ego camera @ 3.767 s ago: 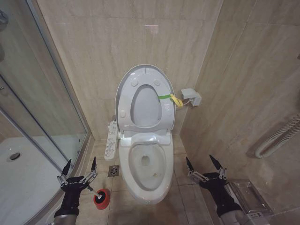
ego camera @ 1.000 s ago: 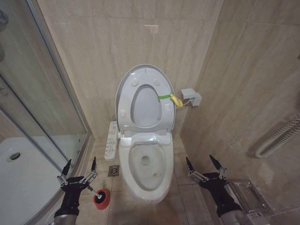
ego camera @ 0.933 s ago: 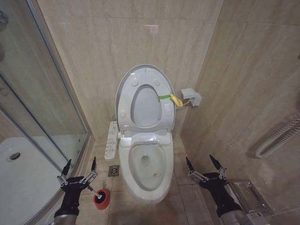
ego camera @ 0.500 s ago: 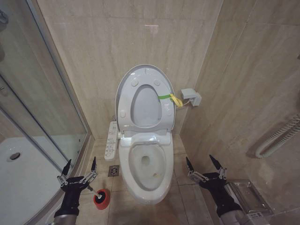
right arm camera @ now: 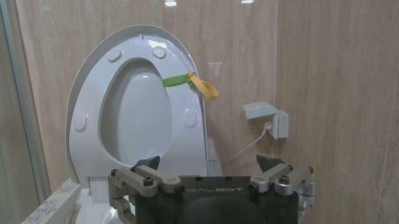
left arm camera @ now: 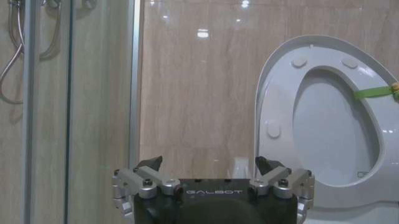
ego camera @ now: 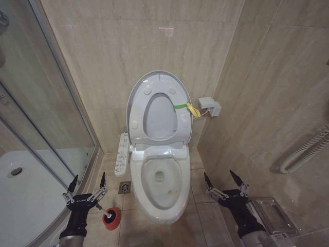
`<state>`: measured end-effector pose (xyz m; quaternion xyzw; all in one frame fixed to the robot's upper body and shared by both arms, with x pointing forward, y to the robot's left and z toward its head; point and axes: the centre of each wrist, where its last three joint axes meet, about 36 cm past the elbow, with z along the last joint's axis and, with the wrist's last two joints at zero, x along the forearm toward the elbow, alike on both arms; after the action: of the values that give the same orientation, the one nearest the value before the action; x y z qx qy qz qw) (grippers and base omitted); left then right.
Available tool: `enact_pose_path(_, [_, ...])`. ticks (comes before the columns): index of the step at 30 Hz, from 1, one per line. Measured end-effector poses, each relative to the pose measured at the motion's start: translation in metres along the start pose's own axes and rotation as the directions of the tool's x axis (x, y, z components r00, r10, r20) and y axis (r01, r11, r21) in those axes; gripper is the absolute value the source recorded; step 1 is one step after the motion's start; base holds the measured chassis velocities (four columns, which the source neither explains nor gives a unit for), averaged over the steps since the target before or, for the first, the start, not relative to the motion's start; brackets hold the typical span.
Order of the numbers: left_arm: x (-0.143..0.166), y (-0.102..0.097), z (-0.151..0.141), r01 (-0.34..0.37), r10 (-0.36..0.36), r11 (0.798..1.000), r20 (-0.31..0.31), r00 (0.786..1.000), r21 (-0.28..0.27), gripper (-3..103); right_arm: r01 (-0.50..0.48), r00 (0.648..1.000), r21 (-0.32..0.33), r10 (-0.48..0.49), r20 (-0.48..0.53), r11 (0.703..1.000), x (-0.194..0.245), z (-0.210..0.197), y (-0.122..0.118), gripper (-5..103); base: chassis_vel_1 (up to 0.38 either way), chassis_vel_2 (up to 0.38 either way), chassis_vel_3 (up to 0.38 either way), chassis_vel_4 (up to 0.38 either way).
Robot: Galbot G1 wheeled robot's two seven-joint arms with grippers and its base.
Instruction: Open the toilet lid, clean the toilet bowl with a toilet brush, close the toilet lid, and flush.
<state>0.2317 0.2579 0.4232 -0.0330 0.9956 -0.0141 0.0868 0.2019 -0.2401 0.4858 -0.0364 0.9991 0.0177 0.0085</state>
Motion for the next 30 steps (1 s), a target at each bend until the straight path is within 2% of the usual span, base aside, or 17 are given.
enact_pose_path(30, [0.0, 0.0, 0.0, 0.0, 0.0, 1.0, 0.0, 1.0, 0.0, 100, 0.0, 1.0, 0.0, 0.0, 0.0, 1.0, 0.0, 0.0, 0.0, 100, 0.0, 0.0, 0.0, 0.0])
